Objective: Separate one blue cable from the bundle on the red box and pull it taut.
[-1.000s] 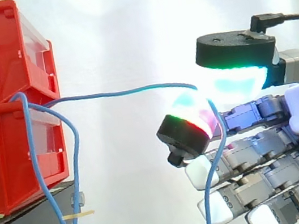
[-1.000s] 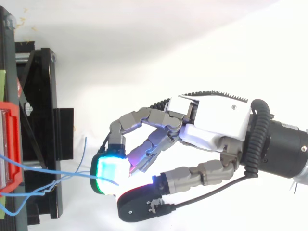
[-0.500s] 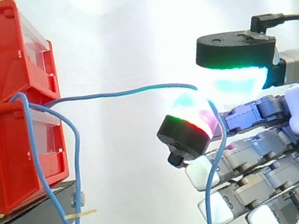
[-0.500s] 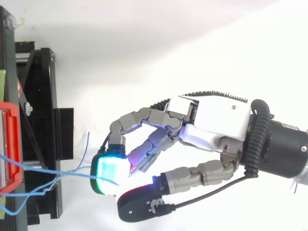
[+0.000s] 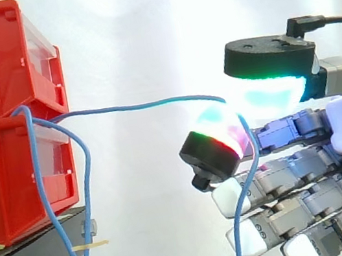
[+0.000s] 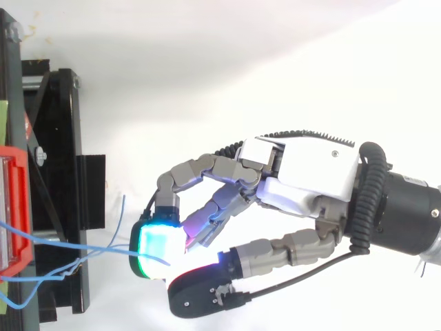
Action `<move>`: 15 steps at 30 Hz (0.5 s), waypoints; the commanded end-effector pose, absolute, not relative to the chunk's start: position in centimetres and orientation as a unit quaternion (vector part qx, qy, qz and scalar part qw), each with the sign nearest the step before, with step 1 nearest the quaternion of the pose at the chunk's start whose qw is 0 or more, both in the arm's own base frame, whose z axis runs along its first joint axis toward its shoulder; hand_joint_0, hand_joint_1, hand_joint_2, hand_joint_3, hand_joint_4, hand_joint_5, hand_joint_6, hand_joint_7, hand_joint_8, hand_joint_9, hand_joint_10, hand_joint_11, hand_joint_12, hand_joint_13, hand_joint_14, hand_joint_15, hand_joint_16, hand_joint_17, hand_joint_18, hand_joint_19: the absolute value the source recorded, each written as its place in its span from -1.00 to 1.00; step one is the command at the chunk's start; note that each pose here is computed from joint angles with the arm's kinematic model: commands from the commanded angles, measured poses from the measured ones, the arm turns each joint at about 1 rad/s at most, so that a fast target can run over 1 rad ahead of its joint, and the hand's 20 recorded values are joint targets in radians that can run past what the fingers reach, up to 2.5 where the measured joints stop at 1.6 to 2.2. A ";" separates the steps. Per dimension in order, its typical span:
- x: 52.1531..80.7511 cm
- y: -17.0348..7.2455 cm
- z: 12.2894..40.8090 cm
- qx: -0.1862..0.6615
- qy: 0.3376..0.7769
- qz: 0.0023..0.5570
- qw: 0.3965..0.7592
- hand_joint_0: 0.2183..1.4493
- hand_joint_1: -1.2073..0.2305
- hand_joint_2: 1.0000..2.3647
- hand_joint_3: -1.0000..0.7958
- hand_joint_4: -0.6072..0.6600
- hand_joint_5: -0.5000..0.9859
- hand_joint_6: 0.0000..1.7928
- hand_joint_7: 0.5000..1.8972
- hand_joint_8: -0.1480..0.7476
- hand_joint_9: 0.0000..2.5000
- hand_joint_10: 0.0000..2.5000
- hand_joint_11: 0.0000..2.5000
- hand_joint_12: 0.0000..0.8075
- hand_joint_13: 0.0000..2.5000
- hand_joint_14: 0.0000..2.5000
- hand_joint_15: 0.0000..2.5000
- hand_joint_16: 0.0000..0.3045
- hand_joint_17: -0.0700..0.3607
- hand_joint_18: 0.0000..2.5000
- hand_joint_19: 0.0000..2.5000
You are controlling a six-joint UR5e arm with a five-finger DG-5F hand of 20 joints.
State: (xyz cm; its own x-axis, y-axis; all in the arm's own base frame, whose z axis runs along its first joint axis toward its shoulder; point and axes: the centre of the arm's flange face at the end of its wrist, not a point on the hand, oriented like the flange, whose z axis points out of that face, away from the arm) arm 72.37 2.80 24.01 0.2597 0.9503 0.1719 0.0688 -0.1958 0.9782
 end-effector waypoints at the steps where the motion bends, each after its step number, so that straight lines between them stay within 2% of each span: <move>1: 72.4 2.8 24.0 0.627 0.407 0.452 0.487 -0.56 -0.48 -0.58 0.09 -0.29 -0.34 -0.04 -0.12 -0.11 -0.22 -1.00 -1.00 -0.07 -0.31 -0.99 -0.78 -0.65 -0.12 -0.32 -0.73; 15: 72.4 2.8 24.0 0.627 0.406 0.453 0.487 -0.56 -0.48 -0.59 0.10 -0.28 -0.34 -0.04 -0.12 -0.10 -0.22 -1.00 -1.00 -0.07 -0.31 -0.99 -0.77 -0.65 -0.12 -0.32 -0.73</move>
